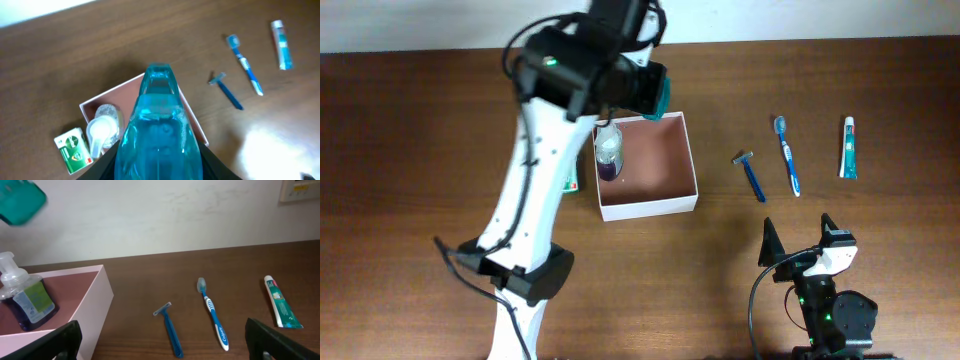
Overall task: Pack container
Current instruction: 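Lift the Listerine bottle and carry it into the pink box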
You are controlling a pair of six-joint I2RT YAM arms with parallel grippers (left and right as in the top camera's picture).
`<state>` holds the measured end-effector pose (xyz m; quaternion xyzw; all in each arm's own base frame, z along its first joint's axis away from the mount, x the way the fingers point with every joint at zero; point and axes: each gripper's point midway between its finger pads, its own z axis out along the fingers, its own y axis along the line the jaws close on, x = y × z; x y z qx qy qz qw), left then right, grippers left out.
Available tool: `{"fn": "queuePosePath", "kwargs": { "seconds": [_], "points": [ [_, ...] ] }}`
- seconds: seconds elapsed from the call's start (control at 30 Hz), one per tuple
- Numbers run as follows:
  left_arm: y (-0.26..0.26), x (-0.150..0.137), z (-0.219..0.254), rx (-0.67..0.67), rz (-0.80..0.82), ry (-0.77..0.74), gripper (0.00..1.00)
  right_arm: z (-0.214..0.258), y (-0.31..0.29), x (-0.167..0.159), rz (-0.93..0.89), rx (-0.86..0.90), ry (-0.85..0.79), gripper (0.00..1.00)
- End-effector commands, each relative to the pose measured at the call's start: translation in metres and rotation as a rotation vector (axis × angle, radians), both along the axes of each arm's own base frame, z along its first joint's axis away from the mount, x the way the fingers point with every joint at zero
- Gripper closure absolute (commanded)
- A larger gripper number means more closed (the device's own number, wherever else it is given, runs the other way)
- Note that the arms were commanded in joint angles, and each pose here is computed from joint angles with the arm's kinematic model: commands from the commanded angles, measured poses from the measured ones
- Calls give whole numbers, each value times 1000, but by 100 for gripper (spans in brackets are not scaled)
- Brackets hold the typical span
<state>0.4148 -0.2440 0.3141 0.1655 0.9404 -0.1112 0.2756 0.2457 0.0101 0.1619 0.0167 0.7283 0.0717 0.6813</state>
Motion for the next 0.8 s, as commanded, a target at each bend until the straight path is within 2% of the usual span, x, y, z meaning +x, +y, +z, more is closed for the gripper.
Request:
{"fn": "queuePosePath", "kwargs": {
  "seconds": [0.0,0.13,0.43,0.77],
  "points": [
    [4,12,-17,40,90,8,84,-2,0,0,5,-7,0,1],
    [14,21,-49,98,195,52,84,-2,0,0,5,-7,0,1],
    [15,14,-122,187,185,204,84,-2,0,0,5,-7,0,1],
    [12,19,-150,196,185,215,83,-2,0,0,5,-7,0,2]
  ]
}}
